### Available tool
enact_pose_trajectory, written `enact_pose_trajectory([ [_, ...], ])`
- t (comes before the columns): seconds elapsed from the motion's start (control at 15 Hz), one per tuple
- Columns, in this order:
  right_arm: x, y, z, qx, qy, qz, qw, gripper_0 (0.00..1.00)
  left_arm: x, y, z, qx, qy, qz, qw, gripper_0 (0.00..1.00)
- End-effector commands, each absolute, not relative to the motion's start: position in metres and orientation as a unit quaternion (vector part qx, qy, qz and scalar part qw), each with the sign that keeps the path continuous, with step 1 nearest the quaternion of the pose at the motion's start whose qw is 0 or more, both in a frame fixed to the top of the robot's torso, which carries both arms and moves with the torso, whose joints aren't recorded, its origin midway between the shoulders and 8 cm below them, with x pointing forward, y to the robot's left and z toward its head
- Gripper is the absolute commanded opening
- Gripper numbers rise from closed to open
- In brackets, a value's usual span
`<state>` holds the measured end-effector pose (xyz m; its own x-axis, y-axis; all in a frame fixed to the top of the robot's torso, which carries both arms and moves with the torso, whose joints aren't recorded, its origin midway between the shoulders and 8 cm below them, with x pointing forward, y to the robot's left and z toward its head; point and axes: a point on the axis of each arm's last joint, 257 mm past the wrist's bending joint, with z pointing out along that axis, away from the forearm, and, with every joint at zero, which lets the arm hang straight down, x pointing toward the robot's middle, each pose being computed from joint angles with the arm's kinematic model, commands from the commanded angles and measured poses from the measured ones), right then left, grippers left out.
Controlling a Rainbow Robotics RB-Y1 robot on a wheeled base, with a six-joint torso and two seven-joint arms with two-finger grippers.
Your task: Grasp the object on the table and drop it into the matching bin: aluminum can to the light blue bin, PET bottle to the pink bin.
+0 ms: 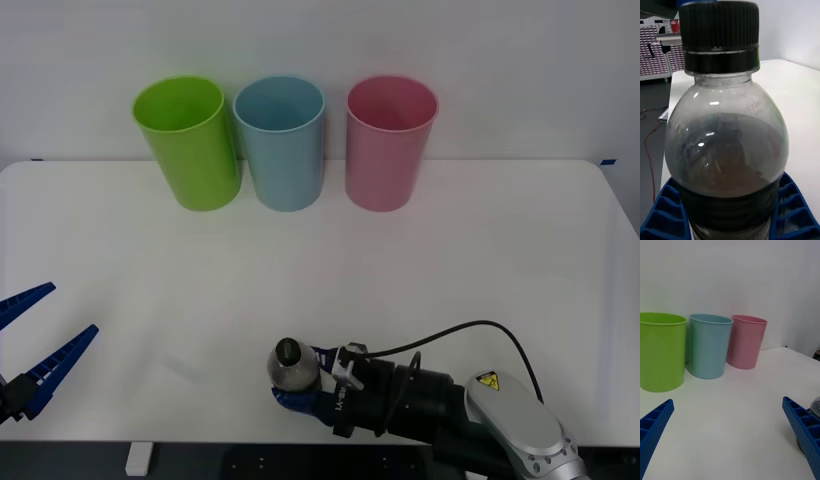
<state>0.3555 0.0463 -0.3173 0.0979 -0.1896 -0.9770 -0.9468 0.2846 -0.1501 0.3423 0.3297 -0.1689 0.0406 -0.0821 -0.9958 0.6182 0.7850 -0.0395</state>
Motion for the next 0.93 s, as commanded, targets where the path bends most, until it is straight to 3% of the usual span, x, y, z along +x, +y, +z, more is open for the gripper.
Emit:
enact_pose_trajectory([
  [0.07,0.356,0.046,-0.316,-0.490,0.578,0.342,0.556,0.00,0.342,0.330,-0.169,0.208,0.645,-0.253,0.691,1.00],
  [0.4,0.358,0.044,-0.309,-0.481,0.578,0.349,0.559,0.00,0.342,0.330,-0.169,0.208,0.645,-0.253,0.691,1.00],
  [0.93,0.377,0.010,-0.259,-0.427,0.590,0.355,0.587,0.00,0.342,0.330,-0.169,0.208,0.645,-0.253,0.691,1.00],
])
